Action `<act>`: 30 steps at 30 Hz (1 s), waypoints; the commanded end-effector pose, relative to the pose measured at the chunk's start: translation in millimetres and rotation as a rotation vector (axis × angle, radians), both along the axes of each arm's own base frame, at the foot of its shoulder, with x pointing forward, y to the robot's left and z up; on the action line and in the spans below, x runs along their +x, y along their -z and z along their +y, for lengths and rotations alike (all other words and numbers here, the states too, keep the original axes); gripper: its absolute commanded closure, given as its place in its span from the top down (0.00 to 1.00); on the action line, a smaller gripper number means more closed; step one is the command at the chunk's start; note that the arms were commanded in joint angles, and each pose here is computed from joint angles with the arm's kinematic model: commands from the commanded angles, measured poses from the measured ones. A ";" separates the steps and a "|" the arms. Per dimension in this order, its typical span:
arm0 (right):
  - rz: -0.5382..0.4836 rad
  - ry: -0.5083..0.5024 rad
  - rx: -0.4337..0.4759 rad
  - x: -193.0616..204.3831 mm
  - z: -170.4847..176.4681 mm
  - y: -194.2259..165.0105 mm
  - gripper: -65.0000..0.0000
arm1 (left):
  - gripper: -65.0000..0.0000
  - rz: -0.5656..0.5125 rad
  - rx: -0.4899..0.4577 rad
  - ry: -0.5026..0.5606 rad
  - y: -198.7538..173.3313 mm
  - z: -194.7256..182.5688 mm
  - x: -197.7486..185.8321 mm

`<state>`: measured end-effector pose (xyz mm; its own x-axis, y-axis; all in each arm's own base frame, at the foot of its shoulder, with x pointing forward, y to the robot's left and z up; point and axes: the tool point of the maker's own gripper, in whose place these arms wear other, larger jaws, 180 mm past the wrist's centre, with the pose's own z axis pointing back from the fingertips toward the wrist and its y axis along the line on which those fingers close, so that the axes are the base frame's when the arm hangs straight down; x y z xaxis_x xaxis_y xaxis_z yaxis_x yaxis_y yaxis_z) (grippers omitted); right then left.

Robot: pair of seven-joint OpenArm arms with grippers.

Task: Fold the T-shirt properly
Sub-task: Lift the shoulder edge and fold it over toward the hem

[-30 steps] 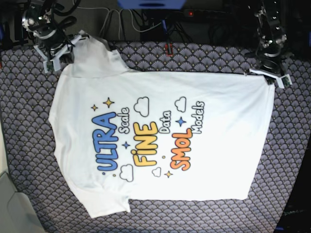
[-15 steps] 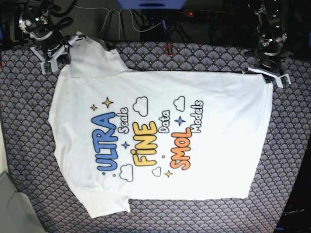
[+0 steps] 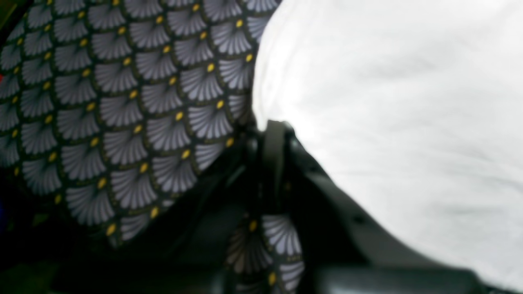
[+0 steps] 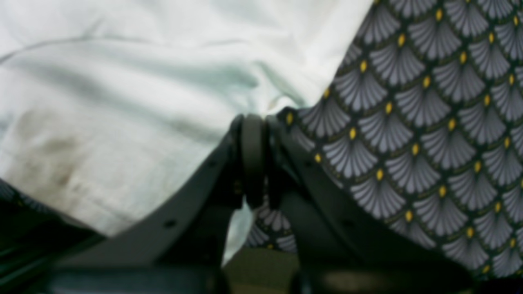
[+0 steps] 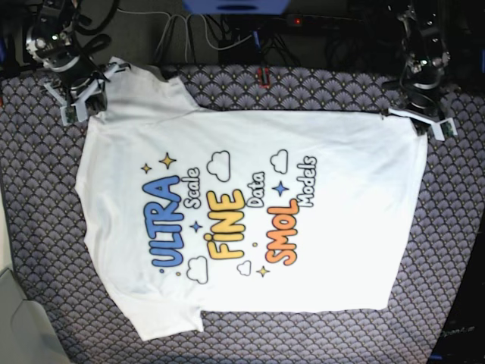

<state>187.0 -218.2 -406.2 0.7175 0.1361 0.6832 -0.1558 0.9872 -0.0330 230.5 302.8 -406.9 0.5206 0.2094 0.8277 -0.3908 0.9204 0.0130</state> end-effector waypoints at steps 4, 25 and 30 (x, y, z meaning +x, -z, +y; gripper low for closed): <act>-0.096 -0.028 -0.030 18.1 -1.1 -28.8 0.00 | 0.01 -0.034 0.009 0.027 -7.8 -10.5 8.4; -0.162 -0.050 -0.123 67.7 -21.5 -62.8 0.00 | 0.01 -0.175 0.021 0.083 -51.0 -28.2 55.7; -0.184 -0.042 -0.139 88.2 -25.6 -75.4 0.00 | 0.01 -0.210 0.020 0.076 -63.3 -26.0 72.9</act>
